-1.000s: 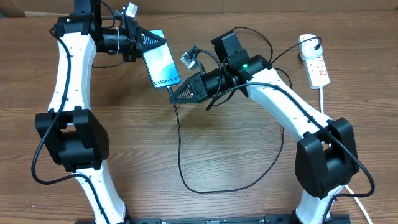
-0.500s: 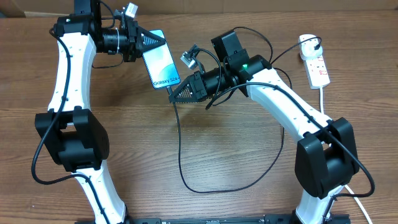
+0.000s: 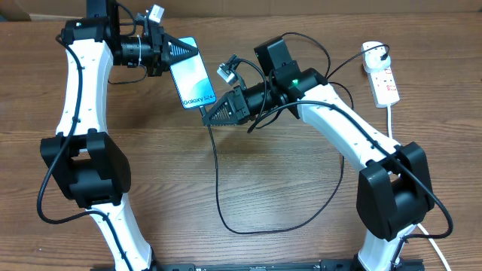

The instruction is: Plug charger to phone and switch on socket

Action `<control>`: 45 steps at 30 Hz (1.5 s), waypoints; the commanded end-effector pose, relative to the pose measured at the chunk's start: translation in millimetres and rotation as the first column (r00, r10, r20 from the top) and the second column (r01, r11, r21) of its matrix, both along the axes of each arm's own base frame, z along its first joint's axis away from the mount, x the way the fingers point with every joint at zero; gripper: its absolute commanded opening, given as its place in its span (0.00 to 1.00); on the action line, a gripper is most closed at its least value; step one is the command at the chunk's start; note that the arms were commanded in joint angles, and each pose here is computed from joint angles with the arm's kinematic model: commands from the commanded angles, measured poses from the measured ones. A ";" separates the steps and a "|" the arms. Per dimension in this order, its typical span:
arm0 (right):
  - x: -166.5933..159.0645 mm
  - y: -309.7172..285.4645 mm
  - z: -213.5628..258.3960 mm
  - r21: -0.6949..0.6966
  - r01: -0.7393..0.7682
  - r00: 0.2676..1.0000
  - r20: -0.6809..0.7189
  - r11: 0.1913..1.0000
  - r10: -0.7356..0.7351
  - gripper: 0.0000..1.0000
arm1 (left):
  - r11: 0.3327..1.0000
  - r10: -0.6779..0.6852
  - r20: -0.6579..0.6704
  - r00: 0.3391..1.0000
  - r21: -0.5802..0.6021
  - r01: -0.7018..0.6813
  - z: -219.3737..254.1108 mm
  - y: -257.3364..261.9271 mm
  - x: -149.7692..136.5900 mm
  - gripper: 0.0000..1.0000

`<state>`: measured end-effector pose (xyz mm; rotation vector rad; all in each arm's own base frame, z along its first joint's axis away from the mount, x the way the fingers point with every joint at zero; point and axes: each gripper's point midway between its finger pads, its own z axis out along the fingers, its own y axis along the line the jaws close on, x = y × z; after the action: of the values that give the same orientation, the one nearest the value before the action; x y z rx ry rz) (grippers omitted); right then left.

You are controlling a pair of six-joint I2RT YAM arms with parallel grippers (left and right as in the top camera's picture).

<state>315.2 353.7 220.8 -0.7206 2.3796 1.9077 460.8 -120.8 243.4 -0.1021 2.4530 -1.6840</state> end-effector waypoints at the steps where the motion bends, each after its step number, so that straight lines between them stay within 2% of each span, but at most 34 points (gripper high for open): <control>1: 21.4 -7.3 16.3 -0.004 0.080 0.992 0.099 0.997 -0.079 0.04 | 0.995 -0.067 0.018 0.998 -0.074 0.068 18.0 -19.9 -14.7 0.04; 15: 27.5 -4.4 22.9 0.018 0.095 0.989 0.108 0.995 -0.096 0.04 | 0.990 -0.129 0.003 0.992 -0.062 0.128 14.3 -35.7 -32.7 0.04; 28: 33.7 -3.6 22.5 0.007 0.126 0.986 0.108 0.992 -0.126 0.05 | 0.989 -0.134 -0.022 0.991 -0.066 0.132 13.9 -38.0 -36.6 0.04; 29: 33.6 -3.7 22.3 0.006 0.126 0.986 0.107 0.992 -0.126 0.08 | 0.989 -0.133 -0.020 0.991 -0.066 0.131 14.0 -37.7 -36.2 0.04; 31: 33.3 -3.9 21.9 0.004 0.126 0.987 0.104 0.992 -0.126 0.31 | 0.989 -0.132 -0.013 0.991 -0.065 0.131 14.1 -37.4 -35.3 0.04; 33: 33.7 -4.6 21.7 0.003 0.128 0.987 0.102 0.992 -0.127 0.43 | 0.990 -0.128 -0.011 0.992 -0.065 0.127 14.2 -35.9 -33.9 0.04; 41: 34.2 -6.7 20.8 -0.002 0.131 0.987 0.096 0.991 -0.130 0.49 | 0.993 -0.102 -0.005 0.995 -0.058 0.101 13.3 -24.6 -29.3 0.04; 45: 39.8 -15.0 19.4 -0.005 0.146 0.985 0.094 0.989 -0.145 0.51 | 0.997 -0.078 -0.014 0.997 0.005 0.078 3.0 -14.0 -26.0 0.04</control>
<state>346.7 346.0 221.9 -0.5894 2.3766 1.8045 433.3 -143.5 243.0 0.0061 2.5091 -1.7320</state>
